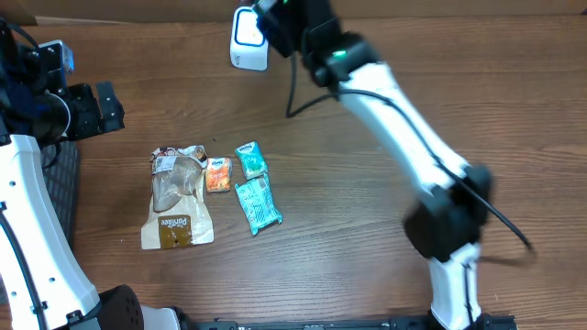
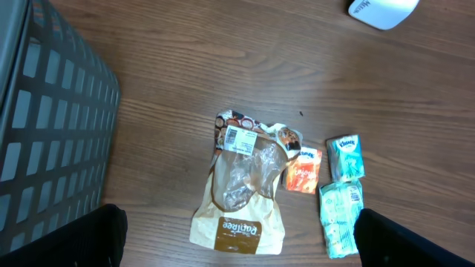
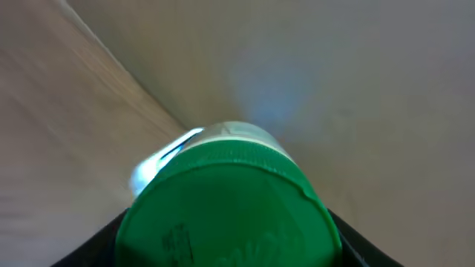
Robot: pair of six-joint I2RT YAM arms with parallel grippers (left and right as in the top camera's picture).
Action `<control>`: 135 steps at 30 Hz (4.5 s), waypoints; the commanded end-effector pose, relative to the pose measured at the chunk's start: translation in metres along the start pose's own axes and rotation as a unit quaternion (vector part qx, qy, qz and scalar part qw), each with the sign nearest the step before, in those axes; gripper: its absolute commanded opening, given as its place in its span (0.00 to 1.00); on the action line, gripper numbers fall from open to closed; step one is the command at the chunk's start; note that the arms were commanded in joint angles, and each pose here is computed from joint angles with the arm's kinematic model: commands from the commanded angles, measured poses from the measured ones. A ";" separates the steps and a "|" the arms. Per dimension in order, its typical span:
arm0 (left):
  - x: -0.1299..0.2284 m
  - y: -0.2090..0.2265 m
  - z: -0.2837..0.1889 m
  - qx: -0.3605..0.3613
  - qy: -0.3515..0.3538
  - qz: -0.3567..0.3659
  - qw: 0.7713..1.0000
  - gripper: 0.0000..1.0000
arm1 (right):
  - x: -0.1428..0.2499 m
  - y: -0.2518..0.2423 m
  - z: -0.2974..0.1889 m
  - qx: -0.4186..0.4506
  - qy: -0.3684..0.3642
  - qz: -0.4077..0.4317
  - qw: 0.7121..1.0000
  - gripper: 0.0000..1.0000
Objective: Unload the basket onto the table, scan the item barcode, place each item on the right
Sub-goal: 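Carry the jar right and lower it onto the table, then open the right gripper and lift away from the jar, then move the right gripper to the light-green Kleenex pack and grasp it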
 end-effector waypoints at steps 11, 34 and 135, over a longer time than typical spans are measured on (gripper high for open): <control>-0.001 0.002 -0.002 -0.003 -0.005 0.009 1.000 1.00 | 0.074 -0.114 -0.102 0.108 0.265 0.293 0.912 0.21; -0.001 0.002 -0.002 -0.003 -0.005 0.009 1.000 1.00 | 0.273 -0.209 -0.059 0.200 0.418 0.408 0.787 0.53; -0.001 0.002 -0.002 -0.003 -0.005 0.009 1.000 1.00 | 0.249 0.070 -0.018 -0.125 0.501 0.419 0.746 0.46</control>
Point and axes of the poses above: each gripper's point midway between its finger pads, its own z axis out along the fingers, its own y axis along the line the jaws close on, x = y × z, the point moved 10 cm from there along -z, back along the fingers, and after that the axes turned 13 degrees about z, right-handed, at the moved point
